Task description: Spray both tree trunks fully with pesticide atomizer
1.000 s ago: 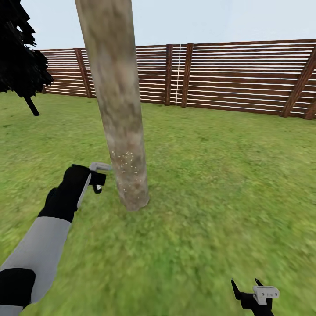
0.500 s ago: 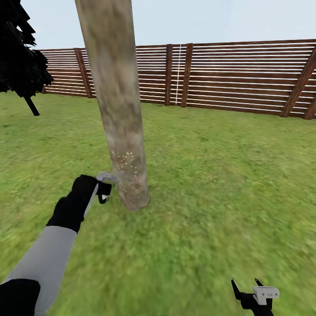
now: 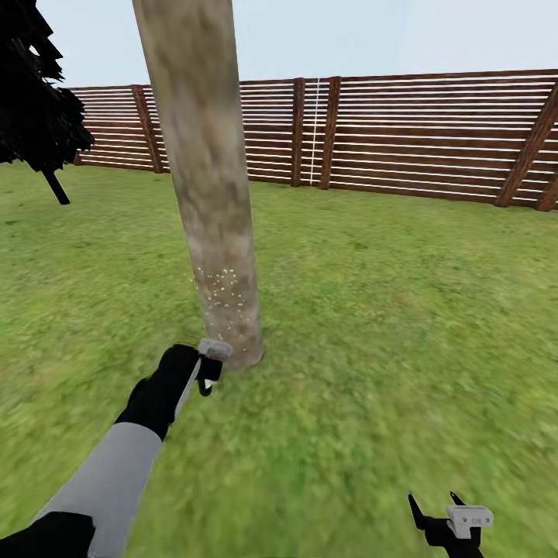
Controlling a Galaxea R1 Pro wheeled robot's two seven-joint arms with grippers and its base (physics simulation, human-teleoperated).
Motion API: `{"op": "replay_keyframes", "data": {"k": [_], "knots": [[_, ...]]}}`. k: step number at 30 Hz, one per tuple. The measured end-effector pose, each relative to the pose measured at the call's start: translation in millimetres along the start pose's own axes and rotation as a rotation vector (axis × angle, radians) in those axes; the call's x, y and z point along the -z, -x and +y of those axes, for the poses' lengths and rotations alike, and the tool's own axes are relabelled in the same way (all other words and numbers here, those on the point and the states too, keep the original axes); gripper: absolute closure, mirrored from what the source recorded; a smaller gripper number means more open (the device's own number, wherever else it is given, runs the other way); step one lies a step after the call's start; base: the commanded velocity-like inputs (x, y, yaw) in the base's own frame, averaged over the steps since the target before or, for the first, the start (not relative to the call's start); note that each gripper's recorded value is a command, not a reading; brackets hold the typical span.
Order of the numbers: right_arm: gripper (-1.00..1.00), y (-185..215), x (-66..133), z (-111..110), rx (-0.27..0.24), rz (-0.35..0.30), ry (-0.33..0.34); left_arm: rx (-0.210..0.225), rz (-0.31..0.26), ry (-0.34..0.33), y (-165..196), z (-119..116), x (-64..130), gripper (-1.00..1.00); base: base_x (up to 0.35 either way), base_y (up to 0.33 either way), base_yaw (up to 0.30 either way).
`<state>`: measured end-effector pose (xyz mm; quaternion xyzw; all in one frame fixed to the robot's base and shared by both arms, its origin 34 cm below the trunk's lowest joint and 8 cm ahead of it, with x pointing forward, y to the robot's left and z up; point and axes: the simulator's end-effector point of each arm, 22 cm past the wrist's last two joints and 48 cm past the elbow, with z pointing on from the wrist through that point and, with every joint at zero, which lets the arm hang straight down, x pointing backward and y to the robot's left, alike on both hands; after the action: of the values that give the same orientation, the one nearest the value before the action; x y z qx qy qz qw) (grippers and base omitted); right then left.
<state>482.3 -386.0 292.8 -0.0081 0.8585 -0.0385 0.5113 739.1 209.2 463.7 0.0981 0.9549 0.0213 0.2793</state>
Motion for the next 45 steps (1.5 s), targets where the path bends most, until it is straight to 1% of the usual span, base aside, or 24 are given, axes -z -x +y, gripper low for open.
{"op": "replay_keyframes", "data": {"k": [1,2,3,4,6,8,9,10,12,14,17,18,19,20,21,23,24,28,33,35,37,41,45], "knots": [[-1.00,0.0,0.0,0.0,0.000,0.000,0.000,-0.005,-0.018,0.023,-1.2,12.8,-4.6,1.00,0.000,0.000,0.000],[-1.00,0.0,0.0,0.0,0.000,0.000,0.000,-0.010,-0.026,0.079,-5.5,33.6,-9.4,1.00,0.000,0.000,0.000],[-1.00,0.0,0.0,0.0,0.000,0.000,0.000,0.001,-0.036,0.132,-8.1,50.7,-12.2,1.00,0.000,0.000,0.000],[-1.00,0.0,0.1,-0.1,0.000,0.000,0.000,0.014,-0.050,0.136,-7.9,50.0,-15.1,1.00,0.000,0.000,0.000],[-1.00,0.0,0.1,-0.1,0.000,0.000,0.000,0.018,-0.038,0.113,-15.3,32.4,-22.8,1.00,0.000,0.000,0.000],[-1.00,-0.3,0.2,0.0,-0.001,0.000,0.000,0.019,-0.025,0.053,-18.4,-9.7,-27.7,1.00,0.000,0.000,0.000],[-1.00,-0.2,0.2,0.0,0.000,0.000,0.000,0.015,-0.021,0.036,-19.0,-23.2,-28.3,1.00,0.000,0.000,0.000],[-1.00,-0.1,0.1,-0.1,0.000,0.000,0.000,0.011,-0.020,0.024,-18.8,-32.7,-28.3,1.00,0.000,0.000,0.000],[-1.00,-0.1,0.1,0.0,0.000,0.000,0.000,0.003,-0.017,0.025,-19.4,-35.9,-28.5,1.00,0.000,0.000,0.000],[-1.00,-0.3,0.1,0.2,-0.001,0.001,0.000,-0.006,-0.012,0.041,-22.0,-26.9,-29.6,1.00,0.000,0.000,0.000],[-1.00,-0.1,0.0,0.1,0.000,0.000,0.000,-0.007,0.020,0.096,-42.2,12.9,-37.7,1.00,0.000,0.000,0.000],[-1.00,-0.1,0.0,0.1,0.000,0.000,0.000,-0.007,0.000,0.110,-47.9,20.6,-44.8,1.00,0.000,0.000,0.000],[-1.00,-0.1,0.0,0.1,0.000,0.000,0.000,0.002,-0.016,0.137,-53.0,26.1,-50.1,1.00,0.000,0.000,0.000],[-1.00,-0.3,0.0,1.4,0.001,0.001,0.004,0.083,-0.065,0.172,-64.2,31.0,-61.0,1.00,0.000,0.000,0.000],[-1.00,-0.2,0.0,1.5,0.001,0.001,0.004,0.116,-0.070,0.165,-66.4,29.4,-62.6,1.00,0.000,0.000,0.000],[-1.00,-0.2,0.0,0.7,0.001,0.000,0.002,0.181,-0.056,0.141,-81.4,22.4,-66.7,1.00,0.000,0.000,0.000],[-1.00,0.2,-0.1,0.0,0.001,0.000,0.001,0.196,-0.050,0.135,-86.7,20.4,-67.9,1.00,0.000,-0.053,0.000],[-1.00,0.6,-0.1,-1.5,-0.002,-0.002,-0.005,0.209,-0.040,0.137,-99.4,22.8,-69.2,1.00,0.007,-0.222,0.023],[-1.00,0.1,0.1,-0.6,-0.004,-0.001,-0.006,0.213,-0.033,0.128,-104.6,16.8,-70.3,1.00,0.128,-0.260,0.236],[-1.00,0.1,0.1,-0.6,-0.004,-0.001,-0.006,0.216,-0.072,0.139,-98.0,20.0,-70.0,1.00,0.180,-0.239,0.275],[-1.00,0.1,0.1,-0.6,-0.004,-0.001,-0.006,0.220,-0.091,0.161,-95.5,25.1,-69.3,1.00,0.190,-0.233,0.277],[-1.00,0.3,0.1,-0.6,-0.004,-0.002,-0.006,0.224,-0.095,0.168,-95.6,24.3,-69.2,1.00,0.087,-0.256,0.276],[-1.00,0.2,0.0,-0.5,-0.004,-0.001,-0.006,0.224,-0.087,0.167,-102.5,21.9,-70.2,1.00,0.004,-0.274,0.050]]}}
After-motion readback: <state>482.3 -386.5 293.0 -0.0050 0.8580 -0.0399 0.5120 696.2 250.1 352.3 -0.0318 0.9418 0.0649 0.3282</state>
